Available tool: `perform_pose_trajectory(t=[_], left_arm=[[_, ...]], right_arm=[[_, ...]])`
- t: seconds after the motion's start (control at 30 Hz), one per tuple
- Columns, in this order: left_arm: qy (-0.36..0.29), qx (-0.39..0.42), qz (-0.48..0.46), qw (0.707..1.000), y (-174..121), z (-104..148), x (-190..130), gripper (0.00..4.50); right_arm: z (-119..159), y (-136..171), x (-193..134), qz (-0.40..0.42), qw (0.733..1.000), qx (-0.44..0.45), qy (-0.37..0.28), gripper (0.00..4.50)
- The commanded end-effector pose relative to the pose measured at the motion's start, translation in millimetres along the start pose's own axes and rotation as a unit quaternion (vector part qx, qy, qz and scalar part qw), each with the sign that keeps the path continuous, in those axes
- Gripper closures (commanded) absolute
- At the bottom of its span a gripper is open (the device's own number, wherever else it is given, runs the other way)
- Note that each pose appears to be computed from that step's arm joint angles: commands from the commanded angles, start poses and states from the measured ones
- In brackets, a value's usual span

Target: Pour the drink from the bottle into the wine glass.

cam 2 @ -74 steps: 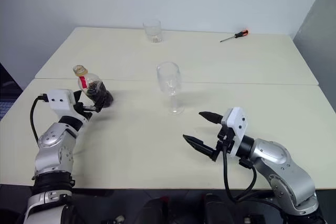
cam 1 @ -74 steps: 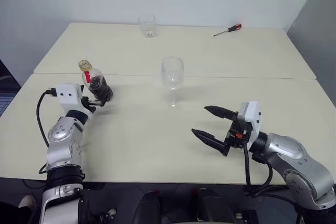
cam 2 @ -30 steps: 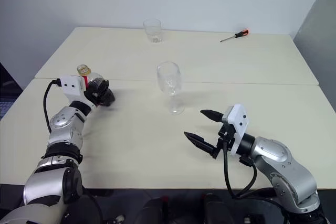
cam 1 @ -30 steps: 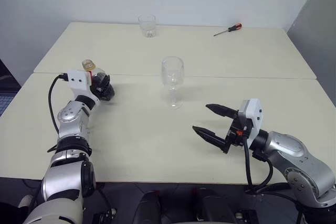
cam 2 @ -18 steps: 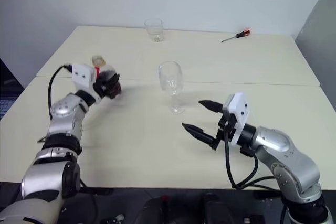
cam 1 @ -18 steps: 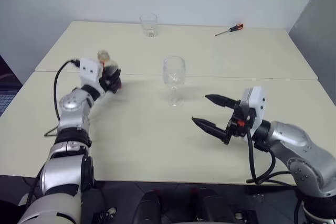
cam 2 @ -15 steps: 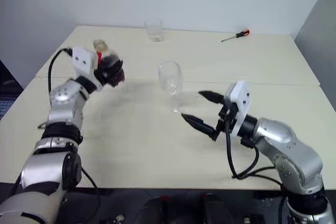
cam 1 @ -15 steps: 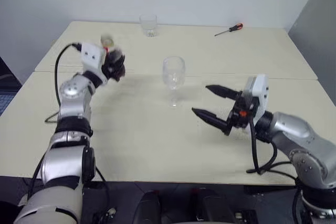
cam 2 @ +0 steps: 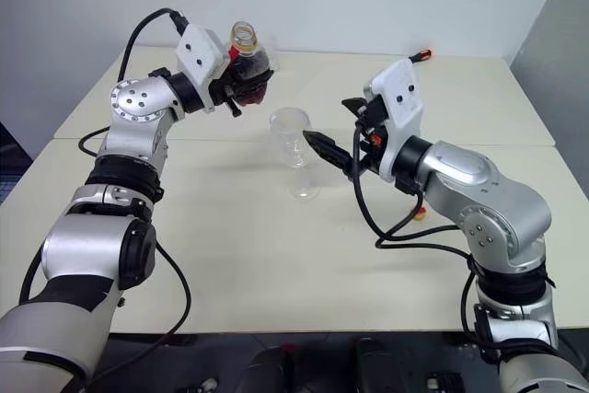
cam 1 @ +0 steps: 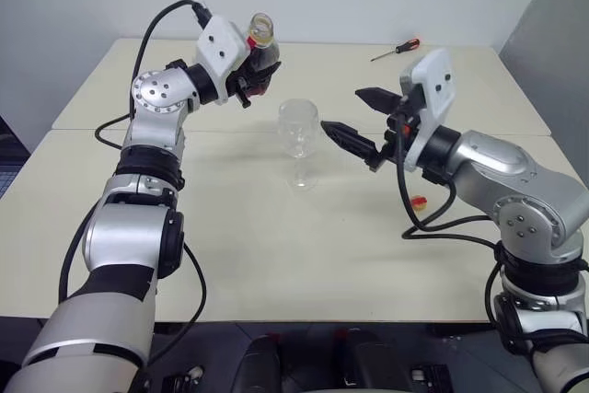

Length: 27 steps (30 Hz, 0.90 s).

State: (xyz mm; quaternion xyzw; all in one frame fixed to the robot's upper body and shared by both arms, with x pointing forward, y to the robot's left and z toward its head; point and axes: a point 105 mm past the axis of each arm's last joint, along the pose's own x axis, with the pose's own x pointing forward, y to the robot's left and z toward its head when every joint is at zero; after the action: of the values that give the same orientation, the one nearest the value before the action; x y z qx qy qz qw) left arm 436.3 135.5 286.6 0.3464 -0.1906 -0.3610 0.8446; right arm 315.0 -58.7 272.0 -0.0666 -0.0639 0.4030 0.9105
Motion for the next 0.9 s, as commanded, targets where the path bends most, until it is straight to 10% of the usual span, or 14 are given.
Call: perform_pose_trajectory(t=[0.03,0.9], left_arm=[[-0.012,0.07,-0.01,0.997,8,17,1,3.1],[0.035,0.245,-0.05,0.968,7,20,1,3.1]], right_arm=[[9,-6,7,-0.024,0.999,-0.02,-0.013,0.0],[-4,8,25,0.026,1.0,-0.01,0.006,0.0]])
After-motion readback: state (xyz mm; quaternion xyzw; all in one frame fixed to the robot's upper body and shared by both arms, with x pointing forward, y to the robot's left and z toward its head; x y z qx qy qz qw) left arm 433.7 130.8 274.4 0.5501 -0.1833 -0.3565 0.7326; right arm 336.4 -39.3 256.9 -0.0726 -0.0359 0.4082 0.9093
